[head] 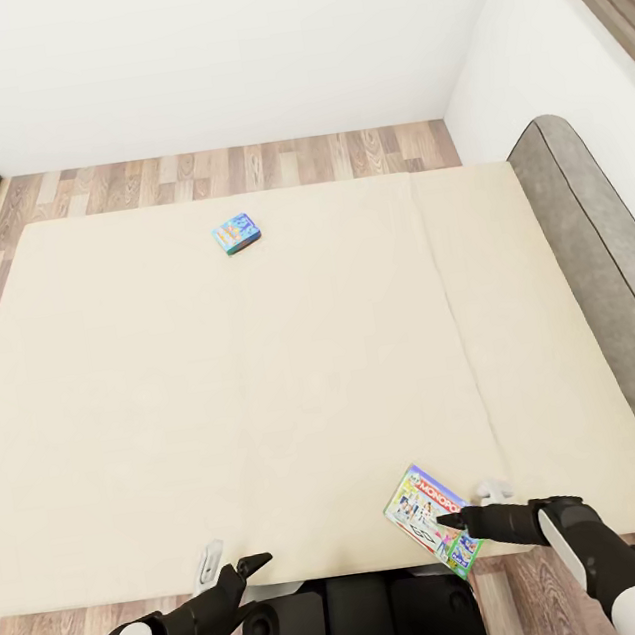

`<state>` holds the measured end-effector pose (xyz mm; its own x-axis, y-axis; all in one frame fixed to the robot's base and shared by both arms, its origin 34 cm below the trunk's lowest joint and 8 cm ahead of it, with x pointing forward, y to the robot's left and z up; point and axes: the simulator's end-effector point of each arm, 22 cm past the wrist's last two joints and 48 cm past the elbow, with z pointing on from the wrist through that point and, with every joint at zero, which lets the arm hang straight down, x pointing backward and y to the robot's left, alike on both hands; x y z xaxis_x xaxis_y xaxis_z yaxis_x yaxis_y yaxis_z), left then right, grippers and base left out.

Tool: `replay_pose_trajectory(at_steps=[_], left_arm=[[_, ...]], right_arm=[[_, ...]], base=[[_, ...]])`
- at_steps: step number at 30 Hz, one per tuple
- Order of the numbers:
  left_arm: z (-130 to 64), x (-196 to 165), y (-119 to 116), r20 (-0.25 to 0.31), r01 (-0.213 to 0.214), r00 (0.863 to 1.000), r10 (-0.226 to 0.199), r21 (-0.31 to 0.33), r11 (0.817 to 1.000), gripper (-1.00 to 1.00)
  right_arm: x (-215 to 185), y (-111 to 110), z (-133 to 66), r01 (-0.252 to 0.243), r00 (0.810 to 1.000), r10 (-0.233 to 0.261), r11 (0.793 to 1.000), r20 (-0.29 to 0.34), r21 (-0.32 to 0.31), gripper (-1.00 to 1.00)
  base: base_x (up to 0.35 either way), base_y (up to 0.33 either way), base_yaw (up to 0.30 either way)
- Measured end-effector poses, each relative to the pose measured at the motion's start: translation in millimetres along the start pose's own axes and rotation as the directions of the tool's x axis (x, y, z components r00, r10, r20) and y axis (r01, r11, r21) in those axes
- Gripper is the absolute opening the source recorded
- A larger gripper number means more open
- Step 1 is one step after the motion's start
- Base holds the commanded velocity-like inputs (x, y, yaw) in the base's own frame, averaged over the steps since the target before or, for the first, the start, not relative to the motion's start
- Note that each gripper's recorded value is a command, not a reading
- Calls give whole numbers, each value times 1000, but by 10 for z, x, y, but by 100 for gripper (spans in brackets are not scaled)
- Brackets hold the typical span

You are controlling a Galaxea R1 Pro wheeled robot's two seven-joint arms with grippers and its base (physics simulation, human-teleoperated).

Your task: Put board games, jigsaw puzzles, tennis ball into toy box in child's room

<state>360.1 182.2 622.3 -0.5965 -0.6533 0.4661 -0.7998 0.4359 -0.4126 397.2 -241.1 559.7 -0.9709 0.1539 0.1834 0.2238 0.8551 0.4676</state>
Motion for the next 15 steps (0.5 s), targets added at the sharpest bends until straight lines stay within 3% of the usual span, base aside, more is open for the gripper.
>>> replay_pose_trajectory(at_steps=[15], left_arm=[[0,0,0,0,0,1000,0,0,1000,100]], right_arm=[[-22,40,-72,4,1000,-4,999,1,-52,100]], base=[[0,0,0]])
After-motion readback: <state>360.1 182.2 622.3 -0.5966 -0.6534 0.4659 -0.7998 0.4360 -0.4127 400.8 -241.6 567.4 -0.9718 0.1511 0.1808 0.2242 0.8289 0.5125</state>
